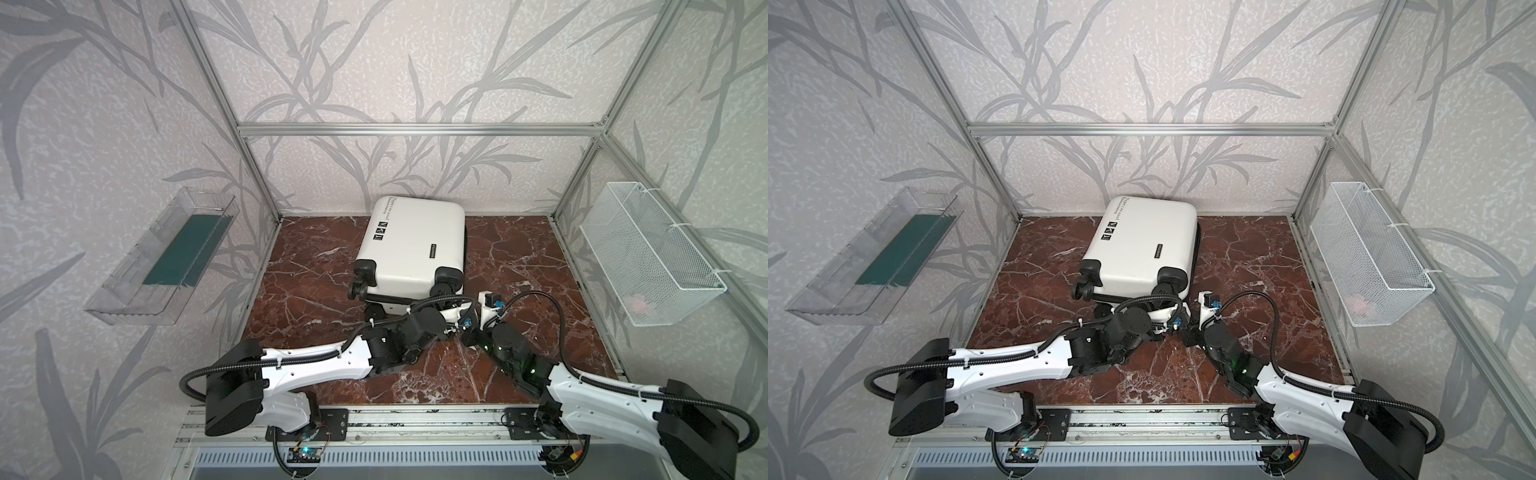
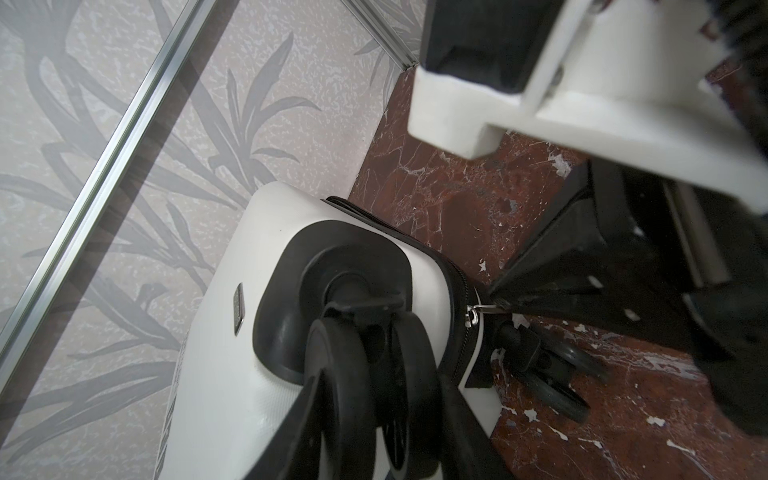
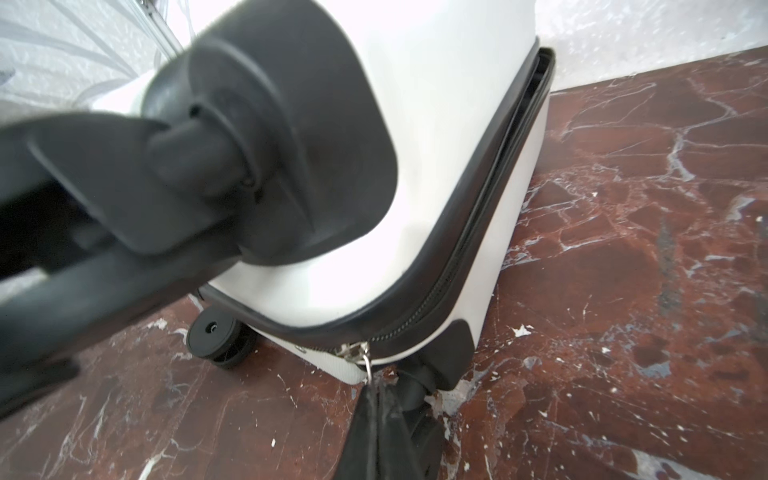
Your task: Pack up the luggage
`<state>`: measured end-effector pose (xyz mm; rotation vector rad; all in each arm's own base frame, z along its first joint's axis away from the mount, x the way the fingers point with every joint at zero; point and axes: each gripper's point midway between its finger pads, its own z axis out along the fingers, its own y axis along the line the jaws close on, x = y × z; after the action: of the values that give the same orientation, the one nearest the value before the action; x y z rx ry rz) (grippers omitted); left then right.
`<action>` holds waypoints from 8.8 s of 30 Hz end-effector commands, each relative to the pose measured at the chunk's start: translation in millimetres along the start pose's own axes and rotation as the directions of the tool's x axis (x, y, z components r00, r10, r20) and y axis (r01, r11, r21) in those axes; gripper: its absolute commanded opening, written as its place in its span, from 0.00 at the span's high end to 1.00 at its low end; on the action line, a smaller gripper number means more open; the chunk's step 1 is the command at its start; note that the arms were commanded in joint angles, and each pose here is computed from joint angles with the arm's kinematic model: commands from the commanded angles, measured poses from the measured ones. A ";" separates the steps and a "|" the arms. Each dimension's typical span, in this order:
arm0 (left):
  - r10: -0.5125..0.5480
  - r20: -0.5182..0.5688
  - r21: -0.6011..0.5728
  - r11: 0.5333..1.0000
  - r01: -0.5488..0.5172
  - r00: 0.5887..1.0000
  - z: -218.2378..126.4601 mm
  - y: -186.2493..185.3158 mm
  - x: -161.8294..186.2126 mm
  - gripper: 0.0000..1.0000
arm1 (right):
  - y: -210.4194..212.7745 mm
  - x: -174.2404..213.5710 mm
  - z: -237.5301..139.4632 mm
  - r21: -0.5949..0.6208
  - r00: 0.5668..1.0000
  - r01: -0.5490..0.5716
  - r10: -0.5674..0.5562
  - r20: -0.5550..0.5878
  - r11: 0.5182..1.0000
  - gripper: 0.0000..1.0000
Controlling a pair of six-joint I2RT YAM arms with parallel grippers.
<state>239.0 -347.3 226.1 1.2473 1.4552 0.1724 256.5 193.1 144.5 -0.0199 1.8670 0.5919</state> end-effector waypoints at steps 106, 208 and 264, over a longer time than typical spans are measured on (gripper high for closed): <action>-0.221 0.339 -0.161 0.944 0.288 0.914 -65.2 94.5 -69.0 1.00 | 3.2 27.0 -11.5 0.093 0.997 0.053 -0.058 0.054 0.994 1.00; -0.415 0.271 -0.194 0.860 0.472 0.868 -63.0 90.9 -7.3 0.26 | -0.8 -58.9 -86.2 0.469 0.877 0.127 -0.320 0.358 0.874 0.45; -0.787 0.080 -0.450 0.519 0.727 0.612 -141.5 229.4 114.9 0.01 | 253.4 7.5 34.3 0.514 0.725 0.509 -0.666 0.176 0.690 0.15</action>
<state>291.8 -100.9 352.4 0.1545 1.8313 -0.0263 213.9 413.2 192.7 0.0306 1.6046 -0.1500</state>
